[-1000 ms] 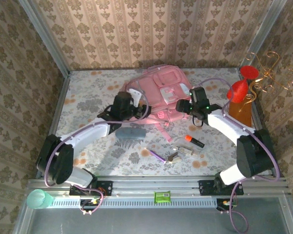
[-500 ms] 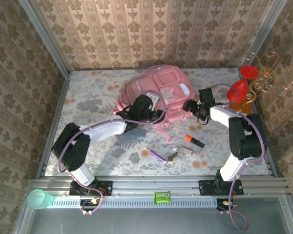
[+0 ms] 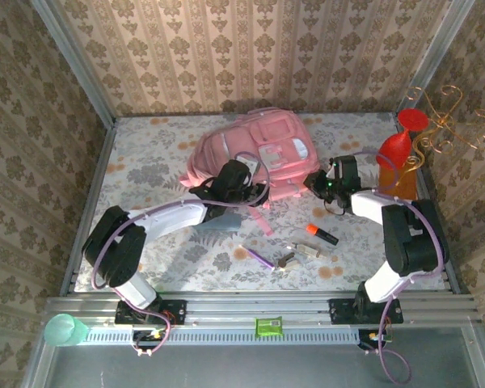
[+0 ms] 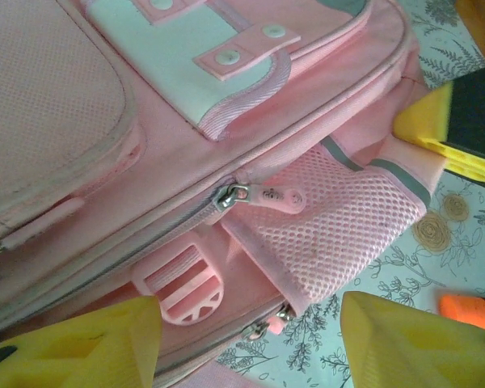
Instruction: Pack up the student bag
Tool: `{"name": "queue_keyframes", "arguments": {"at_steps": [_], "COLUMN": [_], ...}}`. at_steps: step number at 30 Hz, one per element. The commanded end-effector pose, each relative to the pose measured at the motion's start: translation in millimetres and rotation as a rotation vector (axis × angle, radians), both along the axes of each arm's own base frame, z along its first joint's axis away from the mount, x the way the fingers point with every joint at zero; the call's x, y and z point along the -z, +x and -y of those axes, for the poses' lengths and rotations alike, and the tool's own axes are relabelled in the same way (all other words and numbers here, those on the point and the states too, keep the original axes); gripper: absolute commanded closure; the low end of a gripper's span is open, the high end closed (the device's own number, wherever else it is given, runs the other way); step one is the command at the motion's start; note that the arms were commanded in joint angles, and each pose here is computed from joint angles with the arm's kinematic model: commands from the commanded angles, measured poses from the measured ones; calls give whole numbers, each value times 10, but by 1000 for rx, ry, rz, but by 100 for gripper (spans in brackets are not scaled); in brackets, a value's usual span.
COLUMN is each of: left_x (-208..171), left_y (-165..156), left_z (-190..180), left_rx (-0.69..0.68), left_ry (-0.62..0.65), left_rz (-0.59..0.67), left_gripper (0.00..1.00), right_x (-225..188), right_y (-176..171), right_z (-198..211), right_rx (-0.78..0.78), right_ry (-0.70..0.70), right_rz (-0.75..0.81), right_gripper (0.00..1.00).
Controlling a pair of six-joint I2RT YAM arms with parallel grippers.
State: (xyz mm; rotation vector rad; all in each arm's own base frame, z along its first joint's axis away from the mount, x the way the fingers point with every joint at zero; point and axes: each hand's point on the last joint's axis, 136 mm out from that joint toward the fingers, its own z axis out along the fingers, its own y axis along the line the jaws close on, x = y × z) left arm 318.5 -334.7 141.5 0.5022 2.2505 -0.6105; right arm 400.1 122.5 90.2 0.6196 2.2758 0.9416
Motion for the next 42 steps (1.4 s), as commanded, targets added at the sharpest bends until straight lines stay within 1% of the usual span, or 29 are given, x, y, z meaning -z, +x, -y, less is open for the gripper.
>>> {"name": "queue_keyframes", "arguments": {"at_steps": [1, 7, 10, 14, 18, 22, 27, 32, 38, 42], "left_x": [20, -39, -5, 28, -38, 10, 104, 224, 332, 331], "left_y": [-46, 16, 71, 188, 263, 340, 405, 389, 320, 200], "left_z": [-114, -161, -182, -274, -213, -188, -294, -308, -246, -252], "left_rx": [-52, -94, -115, -178, -182, -215, -282, -286, -259, -246], "left_ry": [17, 39, 83, 145, 137, 176, 245, 335, 333, 275], "left_rz": [-26, -22, -21, 7, 15, 12, 36, 48, 12, -14], "left_gripper": [40, 40, 40, 40, 41, 40, 38, 36, 34, 34], "right_x": [-586, -738, -780, -790, -751, -734, -735, -701, -707, -717], "right_y": [17, -113, -155, -180, -209, -233, -255, -253, -233, -214], "right_z": [-295, -486, -561, -621, -655, -691, -724, -695, -674, -660], "right_rx": [-55, -65, -75, -90, -100, -99, -104, -94, -85, -84], "right_ry": [91, 62, 43, 36, 25, 36, 37, 20, 4, -17], "right_rz": [182, 239, 261, 267, 262, 264, 266, 264, 269, 273], "right_gripper": [89, 92, 92, 92, 92, 92, 92, 93, 93, 93]}}
